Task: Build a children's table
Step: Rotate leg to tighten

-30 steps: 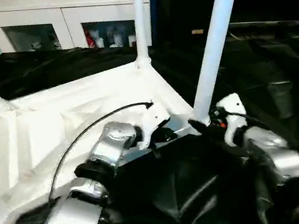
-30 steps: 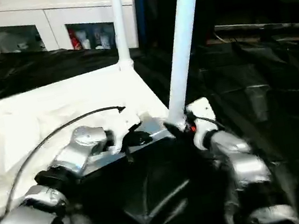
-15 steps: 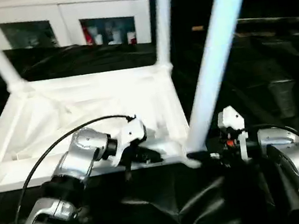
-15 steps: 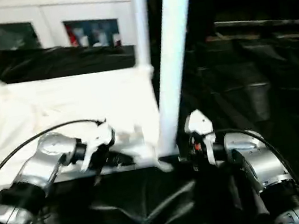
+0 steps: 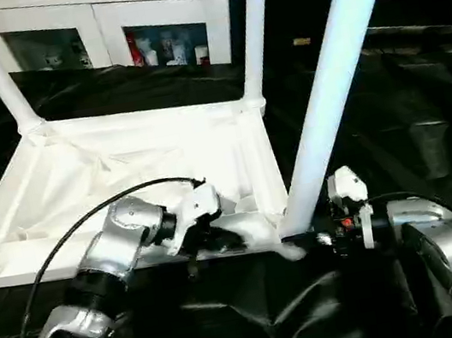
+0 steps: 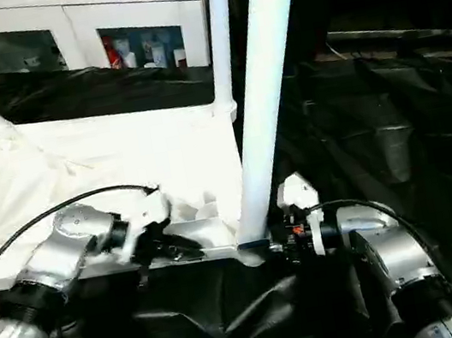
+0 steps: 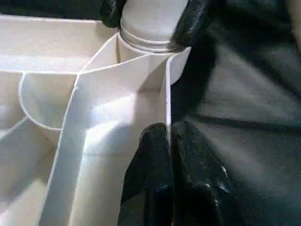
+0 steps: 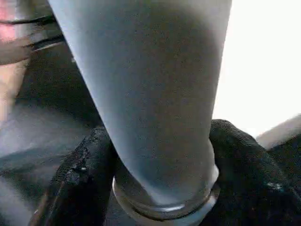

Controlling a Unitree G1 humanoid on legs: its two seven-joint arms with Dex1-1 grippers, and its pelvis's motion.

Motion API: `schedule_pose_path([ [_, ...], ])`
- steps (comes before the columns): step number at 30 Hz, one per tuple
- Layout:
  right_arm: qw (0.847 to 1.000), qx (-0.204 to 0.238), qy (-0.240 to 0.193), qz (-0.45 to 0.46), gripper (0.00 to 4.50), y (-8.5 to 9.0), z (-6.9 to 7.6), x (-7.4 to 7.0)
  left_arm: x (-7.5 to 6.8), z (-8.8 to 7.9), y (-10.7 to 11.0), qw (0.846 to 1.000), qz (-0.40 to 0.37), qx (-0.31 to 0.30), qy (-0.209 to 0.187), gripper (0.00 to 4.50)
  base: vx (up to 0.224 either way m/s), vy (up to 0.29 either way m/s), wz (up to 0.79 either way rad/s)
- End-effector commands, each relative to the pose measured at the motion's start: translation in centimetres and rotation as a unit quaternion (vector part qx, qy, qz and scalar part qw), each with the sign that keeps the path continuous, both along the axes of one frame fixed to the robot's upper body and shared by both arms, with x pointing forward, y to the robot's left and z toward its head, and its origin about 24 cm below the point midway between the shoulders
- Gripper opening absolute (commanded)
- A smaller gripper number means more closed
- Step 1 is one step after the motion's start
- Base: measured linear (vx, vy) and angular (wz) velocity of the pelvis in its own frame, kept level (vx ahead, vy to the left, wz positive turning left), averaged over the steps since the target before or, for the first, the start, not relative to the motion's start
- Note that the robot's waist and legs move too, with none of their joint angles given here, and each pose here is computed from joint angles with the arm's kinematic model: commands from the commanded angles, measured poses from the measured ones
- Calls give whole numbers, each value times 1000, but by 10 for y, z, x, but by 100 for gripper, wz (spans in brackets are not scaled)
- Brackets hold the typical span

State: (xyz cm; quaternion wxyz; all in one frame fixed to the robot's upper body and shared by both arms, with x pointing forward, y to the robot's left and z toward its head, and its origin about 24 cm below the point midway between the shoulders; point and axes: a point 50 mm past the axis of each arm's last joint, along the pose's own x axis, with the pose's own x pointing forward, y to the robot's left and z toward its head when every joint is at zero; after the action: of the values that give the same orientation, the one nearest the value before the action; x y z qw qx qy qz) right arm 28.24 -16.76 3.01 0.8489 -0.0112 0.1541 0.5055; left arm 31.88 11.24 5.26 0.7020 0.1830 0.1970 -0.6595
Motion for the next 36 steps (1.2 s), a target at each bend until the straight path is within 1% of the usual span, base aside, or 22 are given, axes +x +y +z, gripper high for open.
schedule_pose_path([
  [1, 998, -23, 13, -48, 265, 5, -14, 2, 12, 3, -8, 997, 67, -19, -34, 0, 0, 0, 0],
  [3, 997, -27, 14, -70, 264, 6, -18, 4, 15, 4, -12, 995, 84, -22, -41, 0, 0, 0, 0],
  [4, 992, -22, 19, -122, 264, 14, -23, 9, 24, 4, -26, 989, 132, -29, -56, 0, 0, 0, 0],
  [5, 992, -22, 19, -125, 264, 15, -23, 9, 24, 5, -26, 989, 134, -29, -57, 0, 0, 0, 0],
  [7, 980, -15, 28, -196, 264, 25, -28, 16, 30, 4, -42, 983, 165, -27, -74, 0, 0, 0, 0],
  [9, 973, -13, 30, -227, 264, 33, -29, 19, 31, 5, -52, 981, 175, -36, -75, 0, 0, 0, 0],
  [11, 969, -11, 29, -245, 264, 42, -29, 22, 31, 4, -59, 980, 176, -40, -77, 0, 0, 0, 0],
  [14, 971, -10, 19, -239, 264, 48, -27, 23, 31, 4, -61, 981, 172, -41, -79, 0, 0, 0, 0],
  [15, 976, -2, -3, -219, 299, 50, -22, 23, 31, 4, -60, 983, 160, -41, -80, 0, 0, 0, 0],
  [16, 976, -2, -3, -219, 320, 50, -22, 23, 31, 4, -60, 983, 160, -41, -80, 0, 0, 0, 0],
  [17, 977, 5, -8, -213, 334, 49, -20, 24, 30, 4, -58, 984, 151, -42, -79, 0, 0, 0, 0],
  [18, 977, 15, -13, -212, 337, 47, -17, 24, 29, 4, -57, 986, 141, -43, -77, 0, 0, 0, 0],
  [20, 979, 19, -21, -200, 346, 44, -13, 24, 27, 4, -53, 989, 122, -46, -73, 0, 0, 0, 0],
  [22, 989, 20, -29, -144, 374, 35, -6, 20, 18, 3, -43, 995, 67, -54, -53, 0, 0, 0, 0],
  [25, 996, 10, -31, -80, 374, 25, -2, 13, 10, 2, -32, 998, 27, -53, -37, 0, 0, 0, 0],
  [26, 996, 10, -31, -80, 374, 25, -2, 13, 10, 2, -32, 998, 27, -53, -37, 0, 0, 0, 0],
  [27, 999, 3, -24, -42, 374, 17, -1, 7, 6, 2, -25, 998, 6, -53, -24, 0, 0, 0, 0],
  [29, 1000, -1, -23, -6, 374, 11, 1, 3, 1, 1, -17, 999, -17, -48, -10, 0, 0, 0, 0],
  [30, 1000, -1, -22, -4, 374, 10, 1, 2, 1, 1, -17, 999, -18, -48, -8, 0, 0, 0, 0],
  [31, 1000, 1, -19, 19, 374, 6, 4, -1, -5, 1, -11, 998, -39, -48, 15, 0, 0, 0, 0],
  [32, 999, 5, -17, 28, 374, 4, 6, -1, -8, 1, -8, 997, -47, -48, 29, 0, 0, 0, 0],
  [36, 999, 5, -15, 49, 374, 1, 8, -3, -12, 2, -1, 997, -56, -42, 42, 0, 0, 0, 0],
])
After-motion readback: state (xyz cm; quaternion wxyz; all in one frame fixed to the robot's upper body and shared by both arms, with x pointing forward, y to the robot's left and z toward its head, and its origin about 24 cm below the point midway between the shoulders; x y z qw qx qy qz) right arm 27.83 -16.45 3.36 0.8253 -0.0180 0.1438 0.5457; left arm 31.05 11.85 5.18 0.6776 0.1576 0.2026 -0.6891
